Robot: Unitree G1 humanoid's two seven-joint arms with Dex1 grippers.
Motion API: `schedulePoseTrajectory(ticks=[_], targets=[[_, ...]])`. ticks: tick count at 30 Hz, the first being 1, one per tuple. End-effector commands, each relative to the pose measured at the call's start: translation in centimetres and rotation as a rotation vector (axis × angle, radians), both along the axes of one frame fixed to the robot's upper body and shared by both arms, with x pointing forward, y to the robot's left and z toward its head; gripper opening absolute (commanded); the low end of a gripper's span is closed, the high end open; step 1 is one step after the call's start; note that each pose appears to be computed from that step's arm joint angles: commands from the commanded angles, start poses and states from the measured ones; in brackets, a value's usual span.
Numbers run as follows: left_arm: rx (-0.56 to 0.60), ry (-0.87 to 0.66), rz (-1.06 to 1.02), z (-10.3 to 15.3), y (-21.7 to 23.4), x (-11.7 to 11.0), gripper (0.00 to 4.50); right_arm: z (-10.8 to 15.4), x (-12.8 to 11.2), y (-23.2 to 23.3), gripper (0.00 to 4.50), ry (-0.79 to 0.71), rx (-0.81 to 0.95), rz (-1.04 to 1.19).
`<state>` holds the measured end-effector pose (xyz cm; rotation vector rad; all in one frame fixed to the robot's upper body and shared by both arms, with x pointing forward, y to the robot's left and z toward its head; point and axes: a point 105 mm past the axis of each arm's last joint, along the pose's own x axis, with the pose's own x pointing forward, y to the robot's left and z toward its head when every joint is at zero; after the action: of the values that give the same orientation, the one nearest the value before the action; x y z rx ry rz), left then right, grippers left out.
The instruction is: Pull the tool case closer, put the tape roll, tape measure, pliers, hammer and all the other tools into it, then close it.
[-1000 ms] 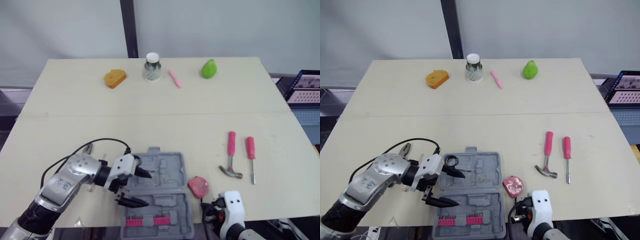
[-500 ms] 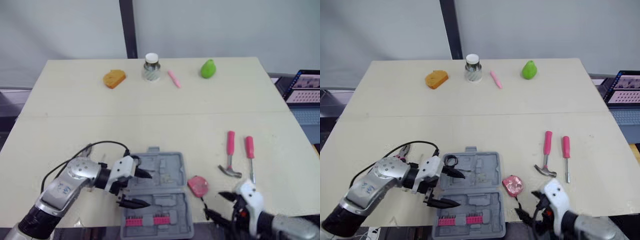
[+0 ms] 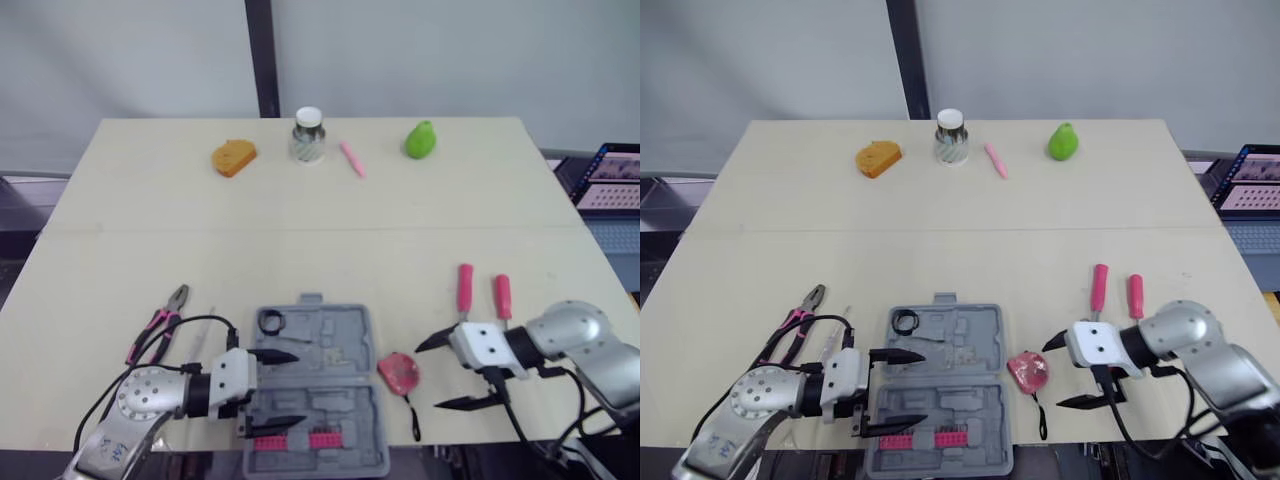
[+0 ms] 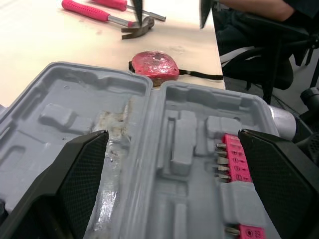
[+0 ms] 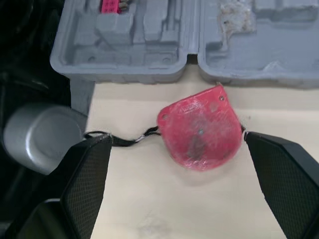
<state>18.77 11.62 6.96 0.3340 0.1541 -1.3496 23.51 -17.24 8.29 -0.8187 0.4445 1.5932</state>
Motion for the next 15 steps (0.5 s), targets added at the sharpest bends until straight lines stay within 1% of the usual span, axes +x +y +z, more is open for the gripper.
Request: schedulePoseTrajectory(ticks=[1, 6, 9, 15], targets=[[-0.024, -0.07, -0.006, 1.1, -0.5, -0.4, 4.5, -0.9, 0.7, 0.3, 4.47, -0.017, -0.044, 0.08], [-0.029, -0.095, 0.018, 0.9, -0.6, -0.2, 4.5, -2.1, 1.4, 0.8, 4.47, -0.037, -0.071, 0.133], [-0.022, -0.091, 0.013, 0.5, -0.7, -0.3, 4.5, -2.2, 1.8, 1.2, 4.47, -0.05, -0.069, 0.149], [-0.022, -0.098, 0.015, 0.6, -1.0, 0.1, 4.5, -2.8, 2.3, 1.5, 4.47, -0.084, -0.101, 0.203]])
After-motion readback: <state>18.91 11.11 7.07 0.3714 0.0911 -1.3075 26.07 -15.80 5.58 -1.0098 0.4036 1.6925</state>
